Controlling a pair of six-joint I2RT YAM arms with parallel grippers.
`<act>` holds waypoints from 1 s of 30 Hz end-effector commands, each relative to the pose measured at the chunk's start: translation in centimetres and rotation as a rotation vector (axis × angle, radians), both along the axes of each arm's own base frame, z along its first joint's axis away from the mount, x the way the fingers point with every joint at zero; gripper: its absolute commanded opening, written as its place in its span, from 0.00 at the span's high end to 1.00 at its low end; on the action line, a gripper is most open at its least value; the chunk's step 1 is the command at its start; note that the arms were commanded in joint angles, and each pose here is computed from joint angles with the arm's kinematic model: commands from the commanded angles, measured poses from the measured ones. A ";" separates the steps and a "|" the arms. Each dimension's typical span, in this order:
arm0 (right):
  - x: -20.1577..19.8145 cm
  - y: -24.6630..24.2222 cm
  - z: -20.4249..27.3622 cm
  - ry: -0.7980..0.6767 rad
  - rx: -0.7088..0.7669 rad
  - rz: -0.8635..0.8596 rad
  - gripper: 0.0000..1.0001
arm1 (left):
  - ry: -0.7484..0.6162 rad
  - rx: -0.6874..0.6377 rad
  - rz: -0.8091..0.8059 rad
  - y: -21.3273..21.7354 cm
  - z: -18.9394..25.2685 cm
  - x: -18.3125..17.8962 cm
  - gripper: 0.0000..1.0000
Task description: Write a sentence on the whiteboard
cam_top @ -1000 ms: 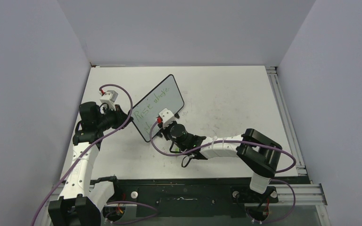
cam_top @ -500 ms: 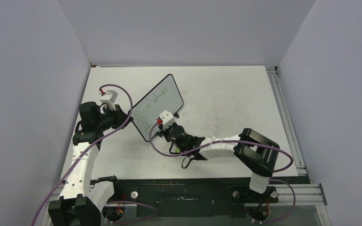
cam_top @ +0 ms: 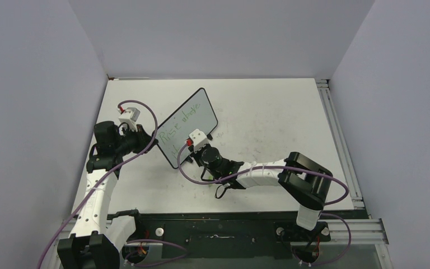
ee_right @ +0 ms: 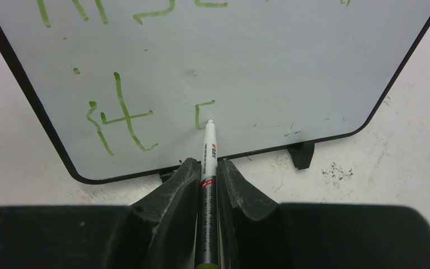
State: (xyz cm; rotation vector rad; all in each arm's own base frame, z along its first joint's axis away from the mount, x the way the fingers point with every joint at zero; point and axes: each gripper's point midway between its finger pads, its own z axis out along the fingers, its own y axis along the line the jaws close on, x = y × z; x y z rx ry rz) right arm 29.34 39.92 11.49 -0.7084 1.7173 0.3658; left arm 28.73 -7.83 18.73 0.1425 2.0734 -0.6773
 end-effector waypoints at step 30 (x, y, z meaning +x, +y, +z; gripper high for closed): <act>1.8 1.4 4.0 -0.076 0.098 -0.014 0.95 | -0.069 -0.016 -0.031 -0.6 2.4 0.5 1.00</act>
